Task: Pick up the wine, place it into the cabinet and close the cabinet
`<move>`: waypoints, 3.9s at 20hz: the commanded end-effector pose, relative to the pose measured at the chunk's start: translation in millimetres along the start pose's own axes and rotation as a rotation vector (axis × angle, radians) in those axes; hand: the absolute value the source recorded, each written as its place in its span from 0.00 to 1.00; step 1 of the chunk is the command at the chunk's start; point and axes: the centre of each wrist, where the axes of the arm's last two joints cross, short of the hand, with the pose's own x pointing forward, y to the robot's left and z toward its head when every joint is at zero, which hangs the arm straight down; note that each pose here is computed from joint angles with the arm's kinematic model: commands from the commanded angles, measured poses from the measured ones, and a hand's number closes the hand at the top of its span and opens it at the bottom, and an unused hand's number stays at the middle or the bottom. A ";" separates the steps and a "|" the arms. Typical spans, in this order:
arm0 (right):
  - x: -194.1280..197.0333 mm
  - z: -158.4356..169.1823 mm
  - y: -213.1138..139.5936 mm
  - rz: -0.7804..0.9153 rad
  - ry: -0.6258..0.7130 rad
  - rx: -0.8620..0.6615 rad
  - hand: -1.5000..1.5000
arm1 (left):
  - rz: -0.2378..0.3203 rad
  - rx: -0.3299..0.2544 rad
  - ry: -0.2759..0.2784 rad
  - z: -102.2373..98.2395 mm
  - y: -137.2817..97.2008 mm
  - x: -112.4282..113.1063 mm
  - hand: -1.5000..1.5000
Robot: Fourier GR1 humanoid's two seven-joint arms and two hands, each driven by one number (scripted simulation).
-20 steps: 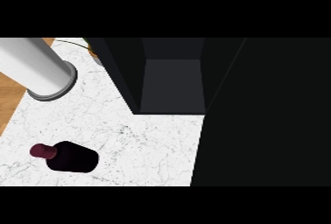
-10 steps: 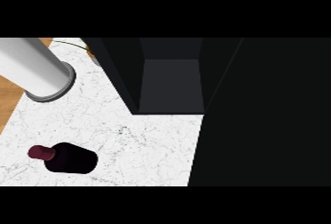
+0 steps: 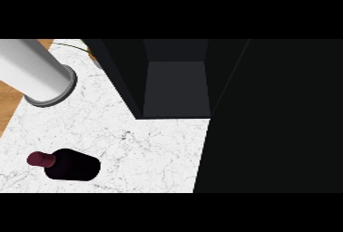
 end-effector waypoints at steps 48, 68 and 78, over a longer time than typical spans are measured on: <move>37.6 32.4 10.3 0.054 -0.091 -0.004 0.00 | -0.073 0.141 0.193 25.7 75.2 -214.3 0.00; 28.6 27.9 3.8 0.070 -0.080 -0.034 0.00 | 0.102 0.082 0.233 32.2 59.6 -275.6 0.00; 27.2 26.6 3.1 0.083 -0.075 -0.010 0.00 | 0.143 0.116 0.172 24.3 52.3 -291.2 1.00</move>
